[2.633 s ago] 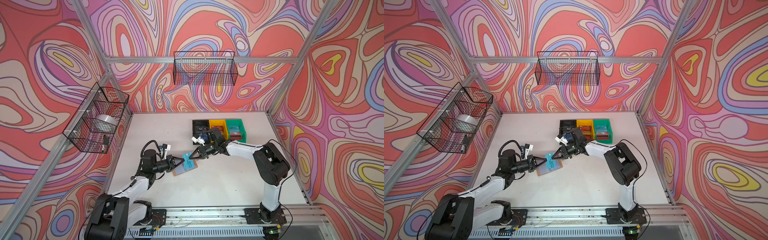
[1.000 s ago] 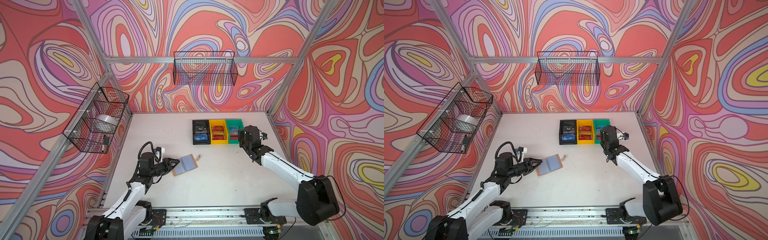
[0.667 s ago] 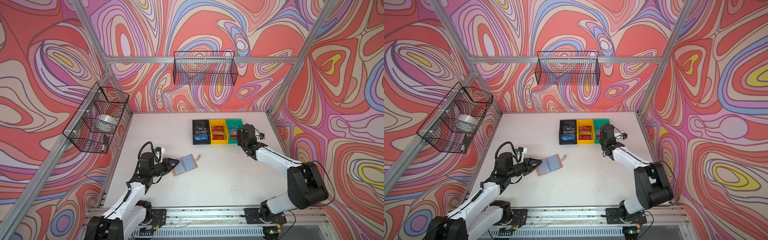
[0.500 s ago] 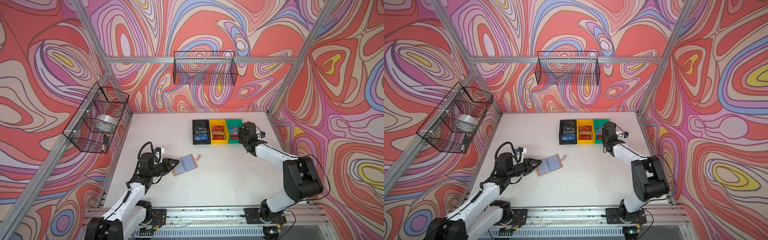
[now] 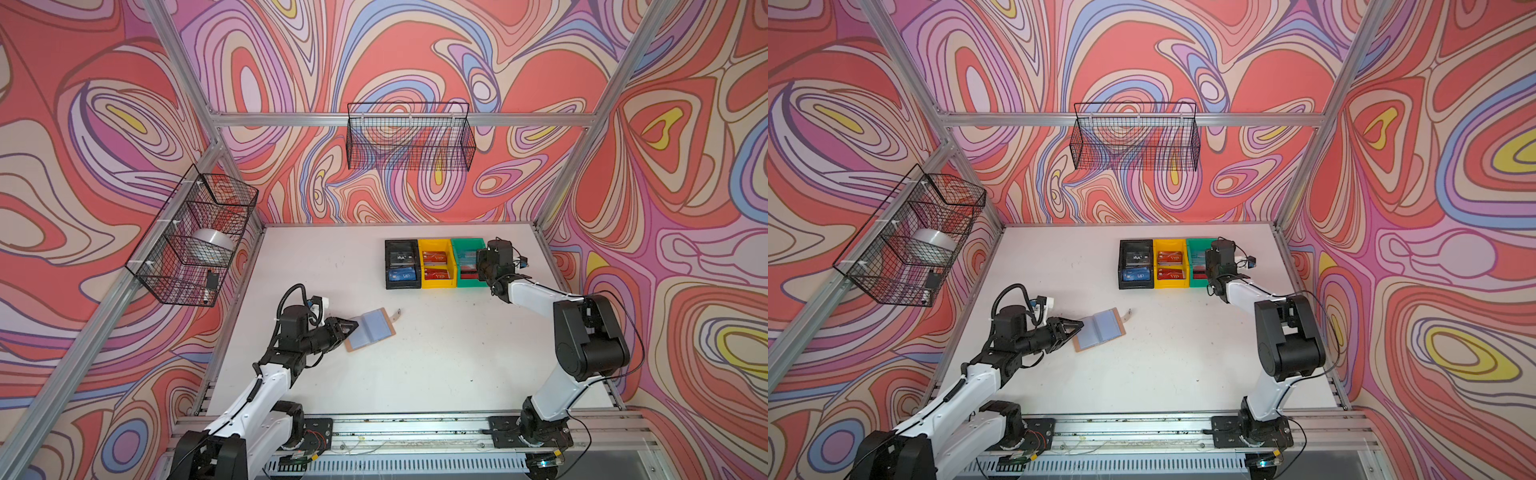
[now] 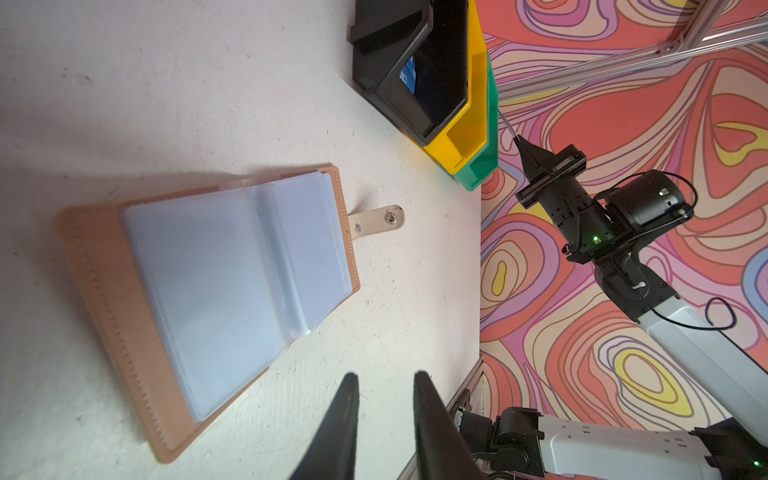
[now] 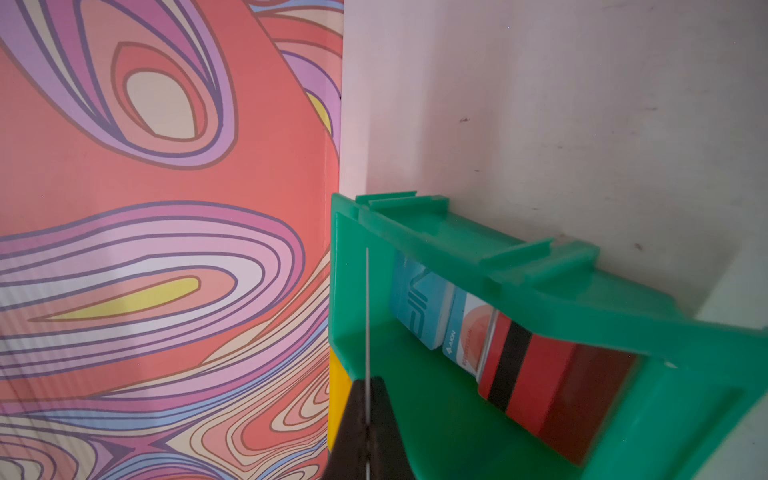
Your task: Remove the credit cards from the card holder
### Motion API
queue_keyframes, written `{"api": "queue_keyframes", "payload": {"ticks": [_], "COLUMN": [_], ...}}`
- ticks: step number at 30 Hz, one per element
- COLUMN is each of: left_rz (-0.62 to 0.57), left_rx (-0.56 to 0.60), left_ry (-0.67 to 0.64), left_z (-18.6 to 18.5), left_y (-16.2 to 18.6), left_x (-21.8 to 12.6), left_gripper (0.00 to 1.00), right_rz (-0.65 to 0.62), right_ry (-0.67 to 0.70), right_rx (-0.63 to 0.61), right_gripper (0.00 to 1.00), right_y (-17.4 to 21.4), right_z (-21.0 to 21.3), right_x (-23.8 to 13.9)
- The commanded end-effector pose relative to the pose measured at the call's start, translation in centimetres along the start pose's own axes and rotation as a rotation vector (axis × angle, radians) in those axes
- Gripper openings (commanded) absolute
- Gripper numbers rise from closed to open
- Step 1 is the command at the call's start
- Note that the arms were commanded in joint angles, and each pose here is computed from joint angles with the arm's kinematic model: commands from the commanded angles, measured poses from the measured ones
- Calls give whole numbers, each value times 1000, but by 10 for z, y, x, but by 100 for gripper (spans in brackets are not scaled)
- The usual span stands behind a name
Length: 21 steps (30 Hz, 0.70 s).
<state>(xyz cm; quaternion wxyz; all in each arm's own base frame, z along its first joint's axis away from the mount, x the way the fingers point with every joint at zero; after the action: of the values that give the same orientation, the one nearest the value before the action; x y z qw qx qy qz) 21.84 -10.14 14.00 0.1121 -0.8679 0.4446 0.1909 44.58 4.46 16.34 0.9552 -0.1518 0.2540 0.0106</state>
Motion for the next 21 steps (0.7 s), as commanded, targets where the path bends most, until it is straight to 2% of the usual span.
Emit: {"api": "queue_keyframes", "payload": {"ticks": [1, 3, 11, 21], "left_rz": [-18, -17, -14, -17], "left_rx": [18, 17, 16, 16], "left_ry": [6, 7, 3, 4], "left_z": [-5, -4, -2, -2], "left_y": [-5, -4, -3, -4], "left_x": [0, 0, 0, 0], "left_gripper": [26, 27, 27, 26], "right_rz": [14, 28, 71, 66], "right_ry": [-41, -16, -61, -55], "right_rx": [-6, 5, -4, -29], "right_gripper": [0, 0, 0, 0], "right_y": [1, 6, 14, 16], "right_z": [10, 0, 8, 4], "right_x": [5, 16, 32, 43]}}
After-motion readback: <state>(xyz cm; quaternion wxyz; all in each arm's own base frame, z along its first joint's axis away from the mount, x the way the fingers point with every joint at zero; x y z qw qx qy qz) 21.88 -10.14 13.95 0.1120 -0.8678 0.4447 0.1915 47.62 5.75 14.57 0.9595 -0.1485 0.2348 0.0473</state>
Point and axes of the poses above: each gripper's point midway between its finger pads, its own x axis out along the fingers, its own z axis along the line the jaws close on, y = z × x, the point moved 6 cm from there along -x, back along the fingers, and after that the axes turned 13 degrees about -x, right-handed, at the moved point
